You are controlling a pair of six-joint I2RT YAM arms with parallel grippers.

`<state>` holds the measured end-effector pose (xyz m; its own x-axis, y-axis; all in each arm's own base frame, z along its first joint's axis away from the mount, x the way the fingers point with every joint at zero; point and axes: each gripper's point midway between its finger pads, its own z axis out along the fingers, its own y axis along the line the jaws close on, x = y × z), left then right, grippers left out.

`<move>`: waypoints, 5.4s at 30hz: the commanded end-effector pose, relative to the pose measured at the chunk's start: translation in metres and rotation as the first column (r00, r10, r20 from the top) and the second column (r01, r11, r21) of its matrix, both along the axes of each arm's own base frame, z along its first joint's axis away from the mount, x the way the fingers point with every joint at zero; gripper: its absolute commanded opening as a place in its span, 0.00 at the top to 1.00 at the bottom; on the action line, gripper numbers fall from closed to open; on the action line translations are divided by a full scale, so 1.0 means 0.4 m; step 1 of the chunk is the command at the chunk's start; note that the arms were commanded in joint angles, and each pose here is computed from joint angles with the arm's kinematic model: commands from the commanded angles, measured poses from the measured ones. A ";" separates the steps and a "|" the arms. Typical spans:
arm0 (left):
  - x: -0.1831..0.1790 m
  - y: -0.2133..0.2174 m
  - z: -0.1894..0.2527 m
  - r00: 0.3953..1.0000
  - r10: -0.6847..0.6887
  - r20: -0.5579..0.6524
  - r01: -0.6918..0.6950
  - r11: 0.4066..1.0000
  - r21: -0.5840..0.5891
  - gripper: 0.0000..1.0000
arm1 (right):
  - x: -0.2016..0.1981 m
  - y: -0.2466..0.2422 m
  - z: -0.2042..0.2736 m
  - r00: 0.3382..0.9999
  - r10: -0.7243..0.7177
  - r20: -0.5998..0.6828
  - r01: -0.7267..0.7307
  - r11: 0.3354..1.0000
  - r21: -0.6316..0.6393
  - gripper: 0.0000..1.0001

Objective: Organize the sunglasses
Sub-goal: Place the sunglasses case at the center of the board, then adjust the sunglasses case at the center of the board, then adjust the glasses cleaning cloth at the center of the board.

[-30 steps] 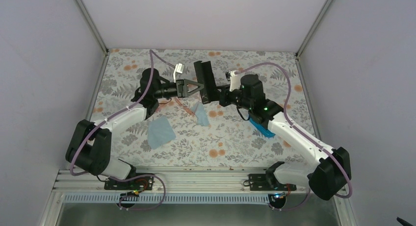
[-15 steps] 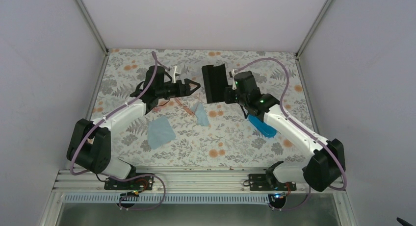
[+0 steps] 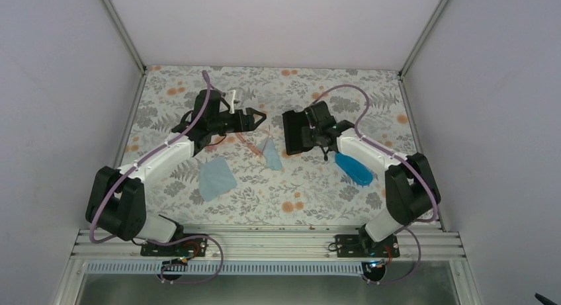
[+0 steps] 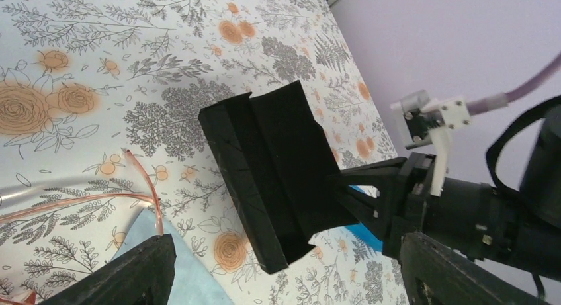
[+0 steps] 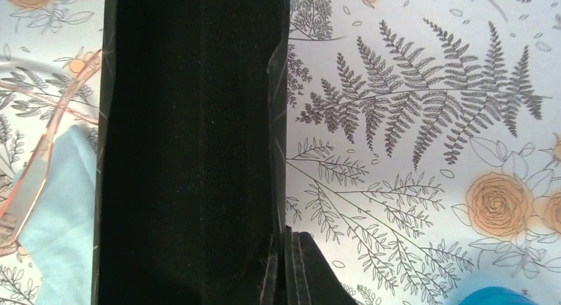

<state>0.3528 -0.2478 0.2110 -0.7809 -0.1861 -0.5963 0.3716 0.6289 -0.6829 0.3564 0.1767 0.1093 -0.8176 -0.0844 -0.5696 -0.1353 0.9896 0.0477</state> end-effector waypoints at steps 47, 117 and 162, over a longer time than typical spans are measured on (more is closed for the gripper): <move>-0.015 0.051 -0.004 0.996 0.085 -0.008 -0.084 0.994 0.072 0.20 | -0.060 0.258 -0.102 0.953 0.256 -0.161 -0.154 0.868 0.472 0.35; -0.010 0.054 -0.052 0.995 0.089 -0.043 -0.083 0.991 0.107 0.22 | -0.080 0.352 -0.218 0.944 0.305 -0.123 -0.318 0.942 -0.104 0.58; -0.016 0.058 -0.071 0.995 0.089 -0.053 -0.082 0.989 0.122 0.22 | -0.061 0.326 -0.151 0.982 0.179 -0.056 -0.183 0.982 -0.057 0.58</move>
